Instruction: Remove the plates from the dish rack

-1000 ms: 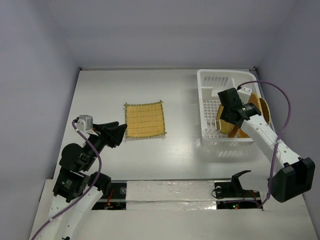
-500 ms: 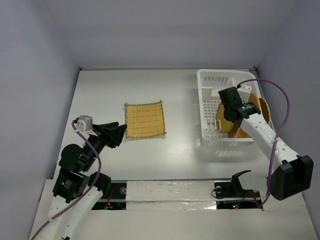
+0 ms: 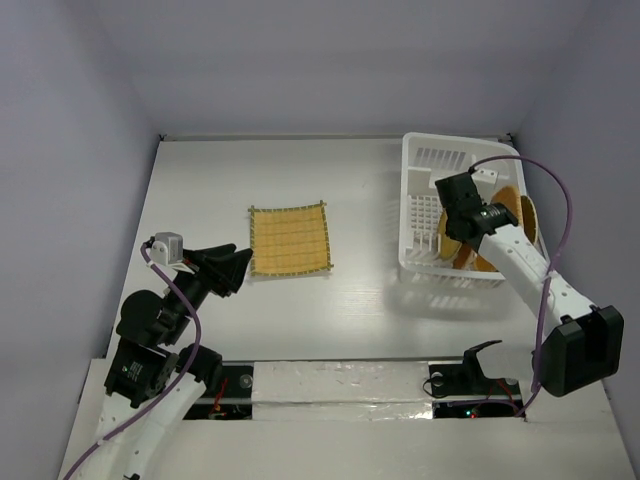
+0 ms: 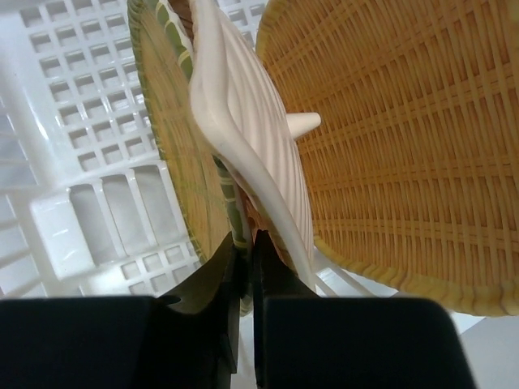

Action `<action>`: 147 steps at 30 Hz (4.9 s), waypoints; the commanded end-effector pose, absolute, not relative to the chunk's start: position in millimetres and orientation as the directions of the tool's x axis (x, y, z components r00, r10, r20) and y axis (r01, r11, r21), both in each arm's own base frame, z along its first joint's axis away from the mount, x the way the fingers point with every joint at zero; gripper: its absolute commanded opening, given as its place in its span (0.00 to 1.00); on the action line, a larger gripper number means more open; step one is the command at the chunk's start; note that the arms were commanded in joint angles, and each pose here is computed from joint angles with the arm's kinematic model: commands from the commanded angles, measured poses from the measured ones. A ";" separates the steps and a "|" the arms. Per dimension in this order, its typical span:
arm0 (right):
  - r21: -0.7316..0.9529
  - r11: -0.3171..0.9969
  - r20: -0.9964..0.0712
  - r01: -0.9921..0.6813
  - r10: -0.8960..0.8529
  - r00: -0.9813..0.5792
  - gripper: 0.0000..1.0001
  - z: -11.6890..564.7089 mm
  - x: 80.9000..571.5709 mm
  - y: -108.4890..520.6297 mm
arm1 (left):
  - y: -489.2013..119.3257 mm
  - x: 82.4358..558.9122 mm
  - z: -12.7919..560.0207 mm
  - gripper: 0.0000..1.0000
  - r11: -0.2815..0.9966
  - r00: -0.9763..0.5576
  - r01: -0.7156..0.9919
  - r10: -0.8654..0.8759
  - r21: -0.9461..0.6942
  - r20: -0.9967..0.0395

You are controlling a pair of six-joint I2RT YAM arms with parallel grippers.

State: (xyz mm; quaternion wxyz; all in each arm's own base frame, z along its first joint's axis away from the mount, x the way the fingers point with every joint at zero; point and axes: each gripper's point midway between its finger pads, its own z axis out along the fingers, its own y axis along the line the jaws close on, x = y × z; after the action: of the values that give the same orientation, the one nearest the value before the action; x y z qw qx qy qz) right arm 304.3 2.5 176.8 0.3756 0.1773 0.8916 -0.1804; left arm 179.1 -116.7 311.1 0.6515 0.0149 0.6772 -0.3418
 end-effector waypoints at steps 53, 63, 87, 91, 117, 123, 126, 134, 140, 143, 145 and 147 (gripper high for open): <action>0.791 0.590 -0.474 -0.160 0.427 -0.770 0.00 142.8 358.6 411.7 | -98.5 188.5 319.0 0.24 0.796 -0.096 0.375 -0.476 -0.475 -0.874; 0.742 0.668 -0.449 -0.061 0.428 -0.785 0.27 92.1 354.3 395.0 | -97.4 188.2 319.5 0.25 0.797 -0.091 0.375 -0.478 -0.474 -0.874; 0.221 0.970 -0.847 0.098 0.240 -0.473 0.00 227.5 327.9 195.8 | -96.9 185.6 322.2 0.15 0.794 -0.081 0.383 -0.480 -0.472 -0.873; 0.097 0.941 -0.893 0.325 0.227 -0.388 0.00 259.7 306.6 94.7 | -95.3 184.7 323.7 0.03 0.794 -0.072 0.382 -0.484 -0.472 -0.872; -0.365 0.820 -0.758 0.441 0.013 -0.652 0.31 224.7 319.8 -18.1 | -97.1 181.5 326.5 0.30 0.788 -0.067 0.401 -0.483 -0.467 -0.873; -0.383 0.818 -0.757 0.429 -0.013 -0.653 0.13 235.6 319.3 -20.3 | -96.5 180.0 328.3 0.31 0.786 -0.060 0.405 -0.488 -0.468 -0.871; -0.404 0.810 -0.754 0.426 -0.030 -0.657 0.03 243.3 317.6 -23.4 | -96.7 179.8 327.5 0.31 0.785 -0.062 0.406 -0.487 -0.468 -0.871; -0.431 0.774 -0.789 0.463 -0.074 -0.610 0.00 294.4 307.7 -34.9 | -97.3 179.8 328.4 0.31 0.784 -0.061 0.410 -0.487 -0.467 -0.871; -0.327 0.775 -0.880 0.541 -0.039 -0.474 0.00 353.8 290.9 -43.2 | -97.8 180.9 326.9 0.32 0.784 -0.066 0.407 -0.486 -0.469 -0.871; -0.191 0.819 -0.936 0.541 0.015 -0.352 0.00 386.9 280.5 -34.8 | -98.0 182.3 325.7 0.32 0.786 -0.070 0.403 -0.483 -0.468 -0.873; -0.101 0.853 -0.957 0.511 0.057 -0.283 0.00 402.0 277.9 -26.0 | -98.1 183.0 325.2 0.32 0.787 -0.072 0.400 -0.484 -0.470 -0.872; 0.020 0.903 -0.976 0.428 0.112 -0.189 0.00 420.7 276.4 -8.3 | -96.8 184.8 324.3 0.32 0.791 -0.072 0.391 -0.483 -0.470 -0.873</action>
State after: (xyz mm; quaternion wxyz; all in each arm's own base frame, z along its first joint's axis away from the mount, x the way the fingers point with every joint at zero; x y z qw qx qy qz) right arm 282.0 -24.0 368.6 0.5241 0.1469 0.8081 -0.2254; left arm 184.2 -97.1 310.1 0.6653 -0.0356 0.6761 -0.3147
